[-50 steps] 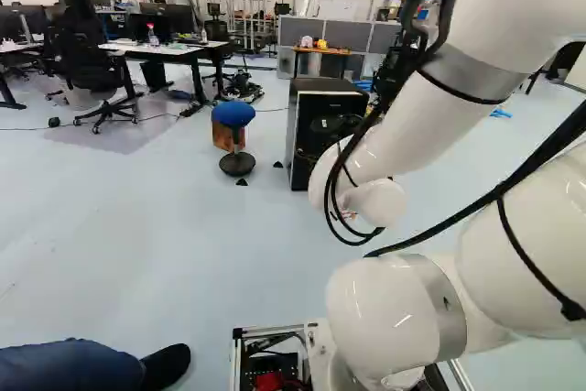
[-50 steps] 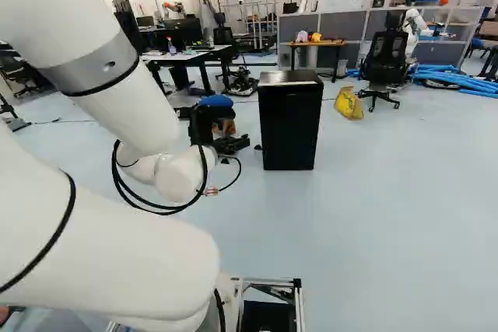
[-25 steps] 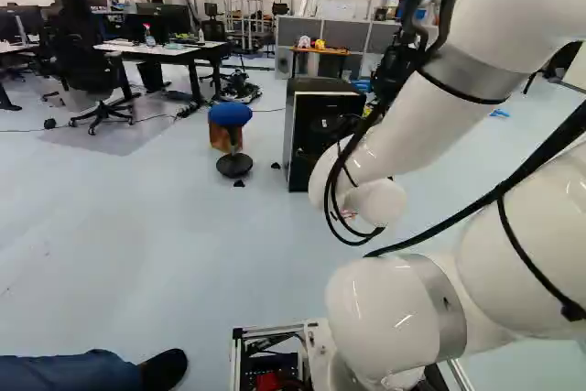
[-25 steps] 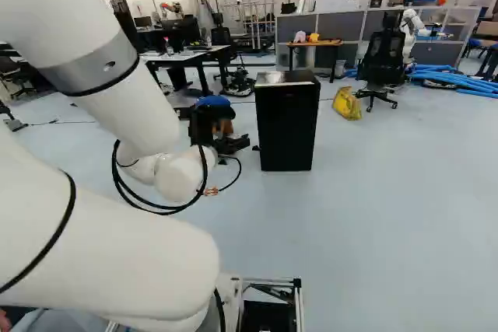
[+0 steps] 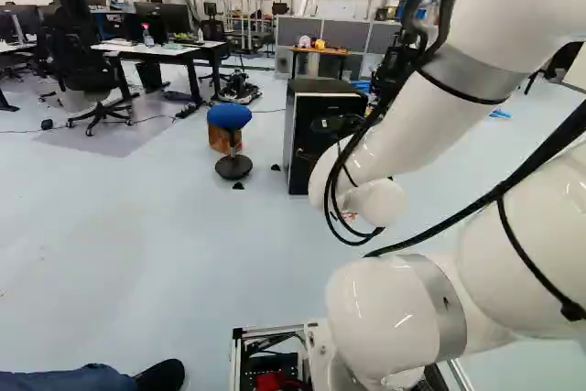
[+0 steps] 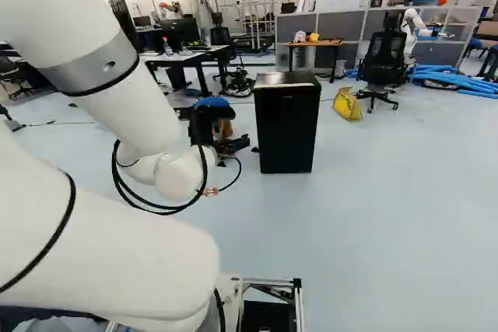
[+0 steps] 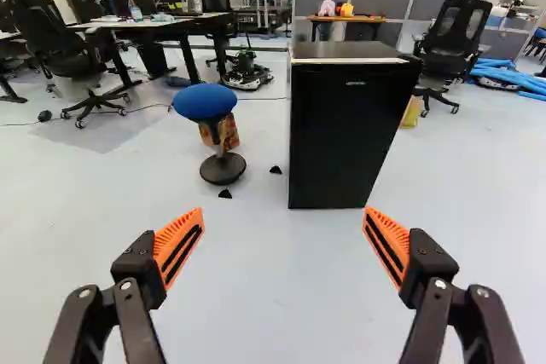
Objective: Grab a drink from the fridge
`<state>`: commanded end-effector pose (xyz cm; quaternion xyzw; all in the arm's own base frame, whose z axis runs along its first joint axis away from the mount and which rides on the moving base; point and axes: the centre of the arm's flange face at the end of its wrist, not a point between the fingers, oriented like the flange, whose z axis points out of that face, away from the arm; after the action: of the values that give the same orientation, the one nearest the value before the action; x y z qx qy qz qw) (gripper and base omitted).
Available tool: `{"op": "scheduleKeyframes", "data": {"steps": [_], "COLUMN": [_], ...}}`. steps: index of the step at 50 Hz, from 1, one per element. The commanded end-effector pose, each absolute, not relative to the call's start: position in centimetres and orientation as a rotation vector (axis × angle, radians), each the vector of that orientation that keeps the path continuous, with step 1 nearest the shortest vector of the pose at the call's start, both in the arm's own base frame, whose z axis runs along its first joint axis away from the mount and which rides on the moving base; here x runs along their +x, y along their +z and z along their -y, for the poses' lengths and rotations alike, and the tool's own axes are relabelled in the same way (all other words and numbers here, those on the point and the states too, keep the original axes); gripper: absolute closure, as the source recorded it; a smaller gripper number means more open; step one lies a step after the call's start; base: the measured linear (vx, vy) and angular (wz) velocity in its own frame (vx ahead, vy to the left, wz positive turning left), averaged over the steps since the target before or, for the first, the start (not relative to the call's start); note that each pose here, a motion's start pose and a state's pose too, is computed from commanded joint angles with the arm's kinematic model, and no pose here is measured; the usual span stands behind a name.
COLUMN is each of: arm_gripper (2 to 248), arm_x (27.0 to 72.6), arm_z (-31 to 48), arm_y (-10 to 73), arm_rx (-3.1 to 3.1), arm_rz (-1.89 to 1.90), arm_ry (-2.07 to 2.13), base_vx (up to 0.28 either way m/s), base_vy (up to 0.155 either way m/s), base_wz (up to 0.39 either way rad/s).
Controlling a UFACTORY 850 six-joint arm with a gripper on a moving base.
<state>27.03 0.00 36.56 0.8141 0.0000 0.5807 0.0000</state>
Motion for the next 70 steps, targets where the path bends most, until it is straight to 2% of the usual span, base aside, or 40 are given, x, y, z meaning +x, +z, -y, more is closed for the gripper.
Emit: {"op": "scheduleKeyframes", "data": {"steps": [70], "arm_gripper": [3], "arm_x": [27.03], "arm_z": [0.0], "arm_y": [36.56], "arm_rx": [2.558], "arm_rz": [0.0], "arm_ry": [1.824], "base_vx": [0.164], "base_vy": [0.024], "base_wz": [-0.01]}}
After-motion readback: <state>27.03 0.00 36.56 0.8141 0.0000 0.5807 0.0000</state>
